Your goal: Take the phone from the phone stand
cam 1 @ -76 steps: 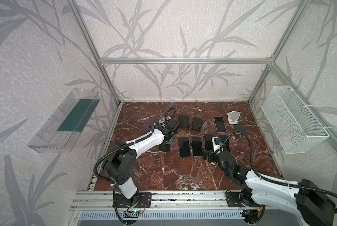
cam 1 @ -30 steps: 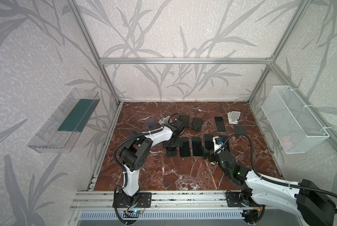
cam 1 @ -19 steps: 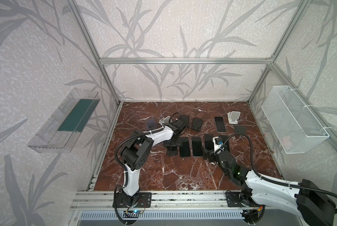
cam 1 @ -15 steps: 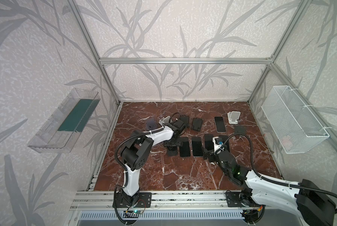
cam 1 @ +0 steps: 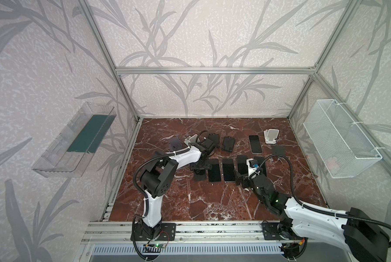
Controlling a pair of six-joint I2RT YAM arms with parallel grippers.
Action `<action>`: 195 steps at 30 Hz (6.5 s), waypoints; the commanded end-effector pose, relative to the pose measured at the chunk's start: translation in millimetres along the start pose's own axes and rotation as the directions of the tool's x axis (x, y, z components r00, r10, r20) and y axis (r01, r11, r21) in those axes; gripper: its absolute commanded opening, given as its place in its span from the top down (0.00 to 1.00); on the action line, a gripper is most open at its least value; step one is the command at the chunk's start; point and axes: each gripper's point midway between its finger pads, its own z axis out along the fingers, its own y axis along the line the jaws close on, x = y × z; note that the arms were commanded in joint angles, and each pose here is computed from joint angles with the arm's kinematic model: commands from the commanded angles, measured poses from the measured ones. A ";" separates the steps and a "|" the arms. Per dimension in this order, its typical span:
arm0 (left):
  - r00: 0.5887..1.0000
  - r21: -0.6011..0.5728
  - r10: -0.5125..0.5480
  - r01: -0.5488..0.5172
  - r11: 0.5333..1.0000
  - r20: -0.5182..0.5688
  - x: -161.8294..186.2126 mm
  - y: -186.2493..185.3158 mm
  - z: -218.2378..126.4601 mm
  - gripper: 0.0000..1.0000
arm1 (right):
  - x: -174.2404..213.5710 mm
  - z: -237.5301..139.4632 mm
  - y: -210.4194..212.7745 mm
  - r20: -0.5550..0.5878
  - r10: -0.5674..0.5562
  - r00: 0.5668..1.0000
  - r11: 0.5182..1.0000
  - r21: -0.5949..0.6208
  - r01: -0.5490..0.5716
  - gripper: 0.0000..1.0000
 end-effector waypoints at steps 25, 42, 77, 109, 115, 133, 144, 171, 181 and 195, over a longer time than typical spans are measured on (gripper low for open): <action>0.986 -0.154 0.056 -0.080 0.985 -0.156 51.0 41.5 34.1 0.36 | -14.6 -4.0 0.4 0.041 0.015 0.999 1.000 -0.004 -0.015 0.01; 0.978 -0.151 0.082 -0.113 0.982 -0.193 60.8 41.3 33.6 0.22 | -13.2 -3.6 1.9 0.036 0.013 0.999 1.000 -0.012 -0.012 0.01; 0.988 0.003 0.144 -0.144 0.990 0.047 5.4 13.6 -62.6 0.14 | -12.9 -5.3 2.5 0.032 0.019 0.999 1.000 -0.021 -0.018 0.01; 0.417 -0.028 0.072 -0.110 0.994 0.906 -33.2 114.9 -248.9 0.01 | -19.6 -23.9 -17.1 0.174 0.121 0.977 0.993 -0.007 -0.122 0.01; 0.281 -0.119 0.137 -0.078 0.990 0.950 -37.7 121.4 -242.0 0.01 | -21.2 -24.5 -21.1 0.186 0.130 0.974 0.991 0.013 -0.135 0.01; 0.223 -0.260 0.228 0.126 0.957 0.948 -34.5 184.0 -168.6 0.01 | -19.7 -23.6 -27.7 0.182 0.137 0.974 0.987 0.054 -0.149 0.01; 0.326 -0.230 0.146 0.238 0.944 0.934 -71.5 230.2 -99.1 0.01 | -21.8 -24.4 -30.5 0.193 0.132 0.972 0.987 0.067 -0.147 0.01; 0.481 -0.114 0.041 0.124 0.986 0.876 -96.9 236.4 -63.2 0.01 | -36.3 -51.3 -91.3 0.383 -0.014 0.923 0.940 0.321 -0.119 0.01; 0.487 -0.113 0.041 0.120 0.986 0.872 -96.7 236.5 -62.0 0.01 | -53.1 -74.5 -159.0 0.290 -0.285 0.914 0.832 0.549 0.085 0.01; 0.487 -0.106 0.037 0.116 0.988 0.873 -98.0 235.8 -62.3 0.01 | -15.0 40.8 -183.5 0.193 -0.103 0.976 0.941 0.336 0.033 0.01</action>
